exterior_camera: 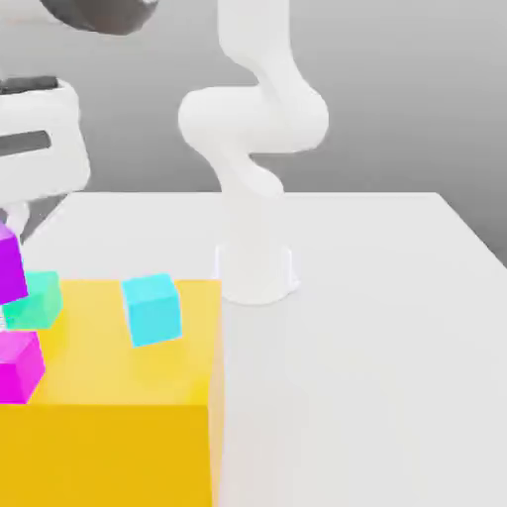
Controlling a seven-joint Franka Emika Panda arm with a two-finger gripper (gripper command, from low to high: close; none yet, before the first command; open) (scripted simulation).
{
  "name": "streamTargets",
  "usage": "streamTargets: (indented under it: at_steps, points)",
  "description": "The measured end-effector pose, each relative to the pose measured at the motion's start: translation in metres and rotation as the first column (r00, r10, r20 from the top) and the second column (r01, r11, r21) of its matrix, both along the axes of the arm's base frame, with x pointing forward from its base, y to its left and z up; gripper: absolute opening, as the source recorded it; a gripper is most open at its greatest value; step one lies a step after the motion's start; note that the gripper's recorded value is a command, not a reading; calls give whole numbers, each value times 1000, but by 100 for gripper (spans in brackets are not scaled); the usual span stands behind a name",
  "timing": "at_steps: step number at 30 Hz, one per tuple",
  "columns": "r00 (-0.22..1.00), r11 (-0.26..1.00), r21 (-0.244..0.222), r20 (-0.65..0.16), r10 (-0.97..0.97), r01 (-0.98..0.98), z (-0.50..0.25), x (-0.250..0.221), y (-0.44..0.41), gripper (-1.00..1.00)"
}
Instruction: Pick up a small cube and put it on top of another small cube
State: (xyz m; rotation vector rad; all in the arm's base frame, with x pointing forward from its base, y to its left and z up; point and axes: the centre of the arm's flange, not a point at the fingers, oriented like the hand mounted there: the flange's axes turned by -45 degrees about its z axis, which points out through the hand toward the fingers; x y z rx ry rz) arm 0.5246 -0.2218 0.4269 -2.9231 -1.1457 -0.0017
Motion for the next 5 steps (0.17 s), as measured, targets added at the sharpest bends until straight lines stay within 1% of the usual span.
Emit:
streamTargets:
  at_steps: [1, 2, 5]
  points:
    - [1000, 1000, 1, 0, 2, -2, -16, 0, 0, -100]
    - [1000, 1000, 1, -1, 2, -2, -27, -1, -1, 100]
    - [1000, 1000, 1, -1, 2, -2, -27, -1, -1, 100]
